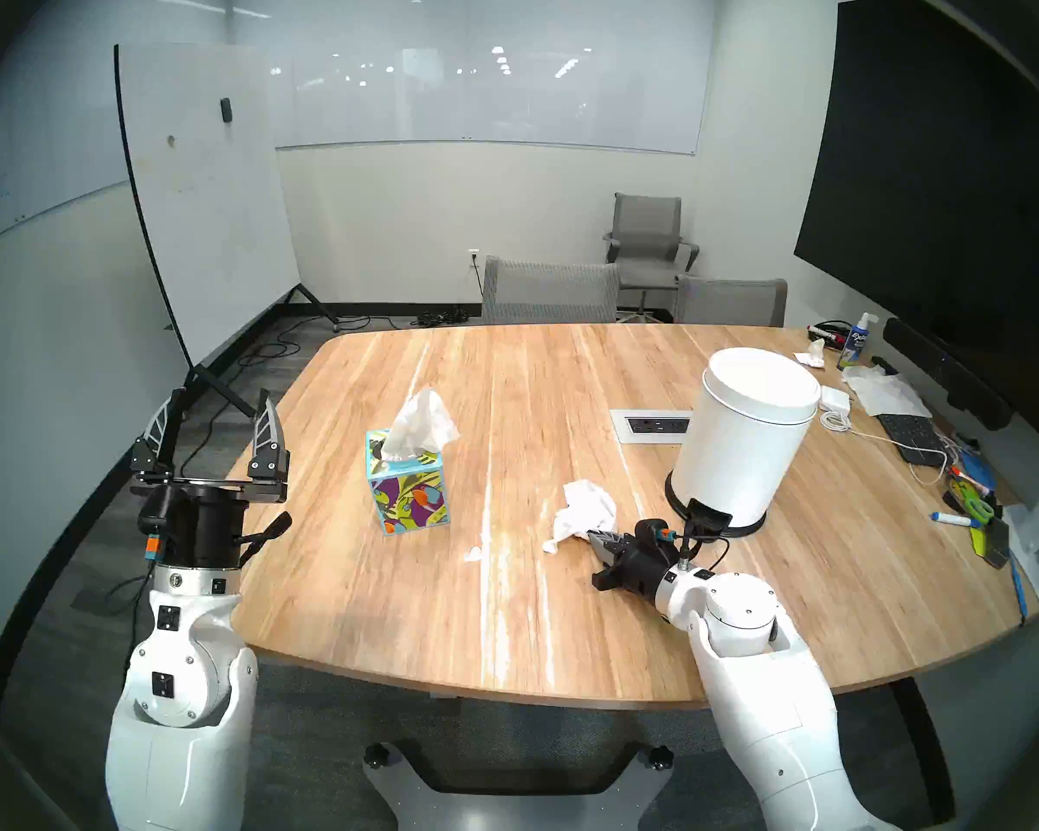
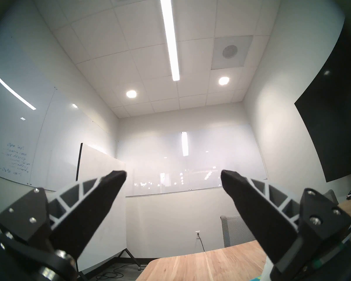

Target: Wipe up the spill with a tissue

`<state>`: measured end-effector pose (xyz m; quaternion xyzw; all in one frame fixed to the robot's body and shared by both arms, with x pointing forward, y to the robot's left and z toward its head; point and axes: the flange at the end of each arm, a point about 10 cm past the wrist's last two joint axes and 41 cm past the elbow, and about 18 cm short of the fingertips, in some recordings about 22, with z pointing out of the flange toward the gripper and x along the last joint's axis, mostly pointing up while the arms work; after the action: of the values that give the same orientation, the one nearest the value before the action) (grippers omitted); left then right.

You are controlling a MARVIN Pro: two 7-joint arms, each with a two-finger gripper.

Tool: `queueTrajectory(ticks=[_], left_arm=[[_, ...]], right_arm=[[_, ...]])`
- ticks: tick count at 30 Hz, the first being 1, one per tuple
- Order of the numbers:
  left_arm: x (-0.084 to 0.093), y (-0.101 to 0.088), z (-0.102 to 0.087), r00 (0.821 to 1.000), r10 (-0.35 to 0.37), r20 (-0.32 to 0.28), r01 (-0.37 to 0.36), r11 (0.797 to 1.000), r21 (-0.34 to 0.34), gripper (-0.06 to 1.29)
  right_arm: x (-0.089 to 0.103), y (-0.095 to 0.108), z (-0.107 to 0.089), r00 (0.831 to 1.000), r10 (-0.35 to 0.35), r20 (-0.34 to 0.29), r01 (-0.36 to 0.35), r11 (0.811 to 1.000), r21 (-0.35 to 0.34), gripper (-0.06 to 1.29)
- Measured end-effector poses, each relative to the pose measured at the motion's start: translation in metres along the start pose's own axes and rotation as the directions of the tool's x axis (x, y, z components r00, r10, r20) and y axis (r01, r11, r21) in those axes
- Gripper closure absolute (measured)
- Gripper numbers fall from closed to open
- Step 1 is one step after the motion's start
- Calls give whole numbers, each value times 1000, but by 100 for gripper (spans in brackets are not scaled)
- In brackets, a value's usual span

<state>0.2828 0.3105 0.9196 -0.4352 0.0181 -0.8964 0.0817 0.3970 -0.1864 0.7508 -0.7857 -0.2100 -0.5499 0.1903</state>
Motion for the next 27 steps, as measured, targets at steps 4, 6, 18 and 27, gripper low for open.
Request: queueTrajectory(ticks=[4,6,18,27], left_arm=[[0,0,0,1000,0,0,0,1000,0,-4],[0,0,0,1000,0,0,0,1000,0,-4],[0,0,0,1000,0,0,0,1000,0,-4],[0,0,0,1000,0,0,0,1000,0,-4]], right_arm=[[4,-2,1,1000,-20,0,20,1000,18,125],[5,-2,2,1000,-29,2,29,999,25,125],[10,-17,7,998,-58,10,58,996,68,125],[-3,-24,-11,998,-37,58,33,997,76,125]])
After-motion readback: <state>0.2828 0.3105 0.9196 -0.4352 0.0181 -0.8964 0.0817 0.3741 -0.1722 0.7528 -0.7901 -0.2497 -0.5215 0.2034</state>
